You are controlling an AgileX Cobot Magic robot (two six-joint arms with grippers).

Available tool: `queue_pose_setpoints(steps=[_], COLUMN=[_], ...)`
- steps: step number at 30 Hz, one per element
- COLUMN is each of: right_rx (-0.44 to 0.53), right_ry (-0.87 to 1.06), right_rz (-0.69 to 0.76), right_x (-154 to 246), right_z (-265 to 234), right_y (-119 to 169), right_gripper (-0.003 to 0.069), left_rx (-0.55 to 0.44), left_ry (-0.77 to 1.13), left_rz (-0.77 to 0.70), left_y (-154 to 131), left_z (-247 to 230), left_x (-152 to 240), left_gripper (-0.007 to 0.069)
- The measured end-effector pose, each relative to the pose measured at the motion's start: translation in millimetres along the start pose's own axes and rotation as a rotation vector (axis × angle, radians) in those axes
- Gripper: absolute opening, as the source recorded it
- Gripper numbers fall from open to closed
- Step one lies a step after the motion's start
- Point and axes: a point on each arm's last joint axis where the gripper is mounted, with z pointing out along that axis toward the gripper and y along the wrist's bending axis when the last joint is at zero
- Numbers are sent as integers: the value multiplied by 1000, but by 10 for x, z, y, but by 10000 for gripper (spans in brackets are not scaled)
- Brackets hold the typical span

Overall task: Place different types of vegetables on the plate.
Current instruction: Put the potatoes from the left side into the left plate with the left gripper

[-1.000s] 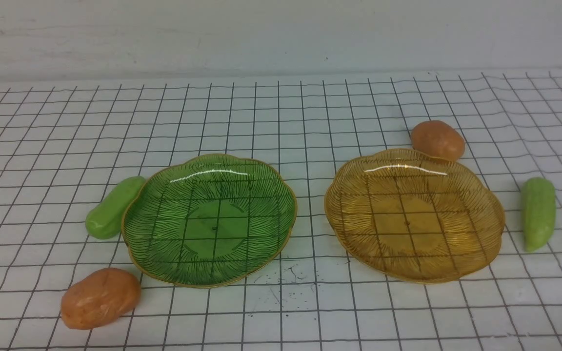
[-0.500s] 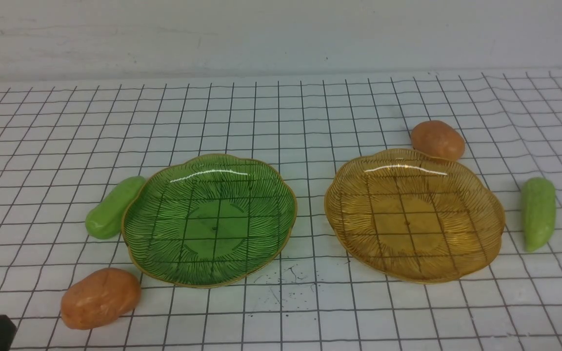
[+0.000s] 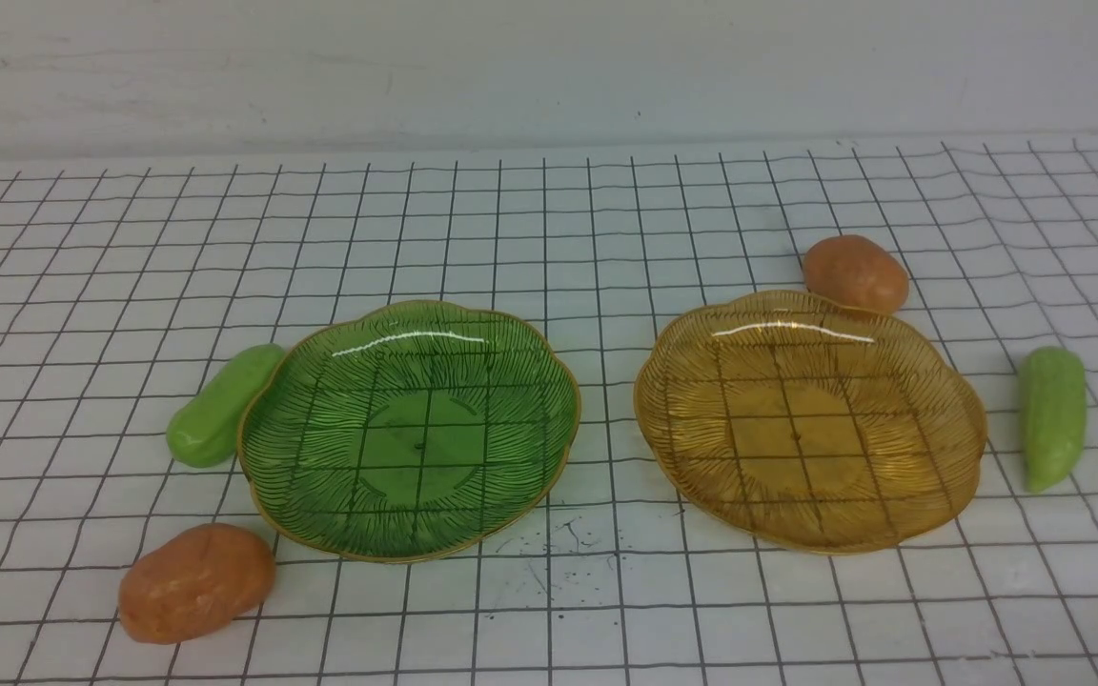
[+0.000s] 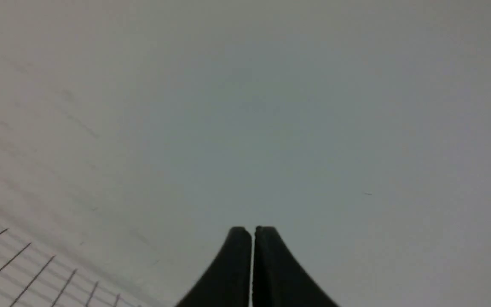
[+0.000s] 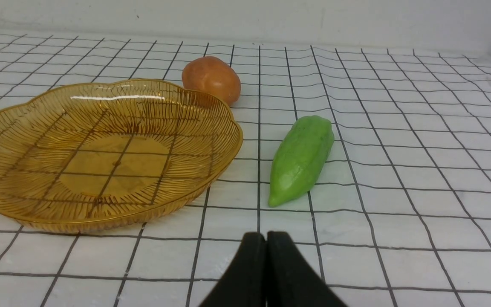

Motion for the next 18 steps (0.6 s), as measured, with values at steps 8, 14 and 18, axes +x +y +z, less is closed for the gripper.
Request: queue_pose_setpoints(steps=[8,14,18], right_rx=[-53,-105,-117], right_ry=[-140,-250,-279], right_rz=[393,976,1196], right_x=[-124,-224,-241], right_z=[-7,-27,-33], right_y=[22,-21,-51], right_gripper=[-14,-14,-14], left_rx=[-28,-201,-217], left_ry=[650,1272,1488], left_rz=[209,393,451], left_y=[-503,-334,-189], left_z=[532,1145,1518], left_x=[-173,127,355], left_gripper=[-8,-8,-8])
